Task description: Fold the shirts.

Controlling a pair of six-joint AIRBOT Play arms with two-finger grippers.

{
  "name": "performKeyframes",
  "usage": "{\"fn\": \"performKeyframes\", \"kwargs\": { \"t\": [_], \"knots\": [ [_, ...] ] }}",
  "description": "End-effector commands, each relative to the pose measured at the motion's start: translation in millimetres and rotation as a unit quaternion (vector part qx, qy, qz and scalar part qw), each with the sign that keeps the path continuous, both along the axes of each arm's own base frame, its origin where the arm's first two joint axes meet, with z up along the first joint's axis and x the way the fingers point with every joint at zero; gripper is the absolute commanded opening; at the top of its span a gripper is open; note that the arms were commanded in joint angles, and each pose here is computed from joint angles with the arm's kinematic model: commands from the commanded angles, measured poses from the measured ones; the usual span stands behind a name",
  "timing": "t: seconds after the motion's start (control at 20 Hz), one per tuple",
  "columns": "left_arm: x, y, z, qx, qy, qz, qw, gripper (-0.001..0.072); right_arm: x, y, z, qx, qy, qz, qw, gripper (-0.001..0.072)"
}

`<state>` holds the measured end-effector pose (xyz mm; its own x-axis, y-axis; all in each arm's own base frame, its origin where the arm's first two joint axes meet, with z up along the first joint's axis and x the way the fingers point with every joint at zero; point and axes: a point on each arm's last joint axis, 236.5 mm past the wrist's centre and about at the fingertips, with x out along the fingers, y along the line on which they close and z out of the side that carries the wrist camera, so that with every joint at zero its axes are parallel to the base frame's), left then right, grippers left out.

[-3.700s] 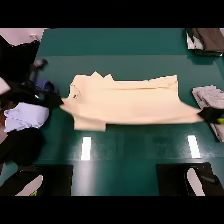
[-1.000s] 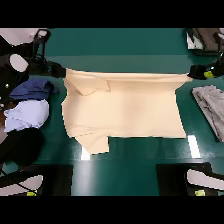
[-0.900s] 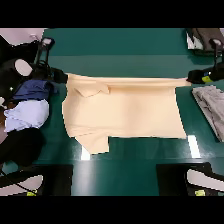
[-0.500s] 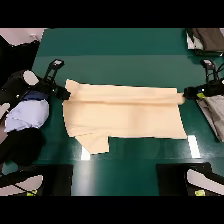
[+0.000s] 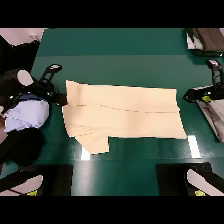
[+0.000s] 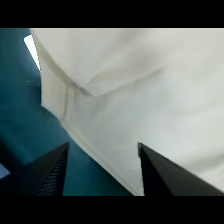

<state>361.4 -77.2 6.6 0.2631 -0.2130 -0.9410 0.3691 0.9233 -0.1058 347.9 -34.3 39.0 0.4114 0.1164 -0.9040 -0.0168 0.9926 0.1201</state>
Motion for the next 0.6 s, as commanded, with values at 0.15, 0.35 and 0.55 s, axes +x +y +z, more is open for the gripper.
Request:
{"fn": "performKeyframes", "kwargs": {
  "t": [0.15,0.35,0.55],
  "knots": [
    [-93.4,-3.1,-18.1,-0.019,0.114,0.019,0.993,0.0507,-48.7,15.8,15.4,0.011,0.04,0.021,0.999,0.0588],
    [-146.1,-40.6,-35.5,-0.109,0.18,0.035,0.977,0.0508,-78.5,23.0,-7.5,0.019,0.064,0.015,0.998,0.0583],
    [-185.5,-58.7,-48.3,-0.154,0.239,0.053,0.957,0.0509,-103.2,29.3,-27.4,0.024,0.083,0.015,0.996,0.0582]
  ]
}}
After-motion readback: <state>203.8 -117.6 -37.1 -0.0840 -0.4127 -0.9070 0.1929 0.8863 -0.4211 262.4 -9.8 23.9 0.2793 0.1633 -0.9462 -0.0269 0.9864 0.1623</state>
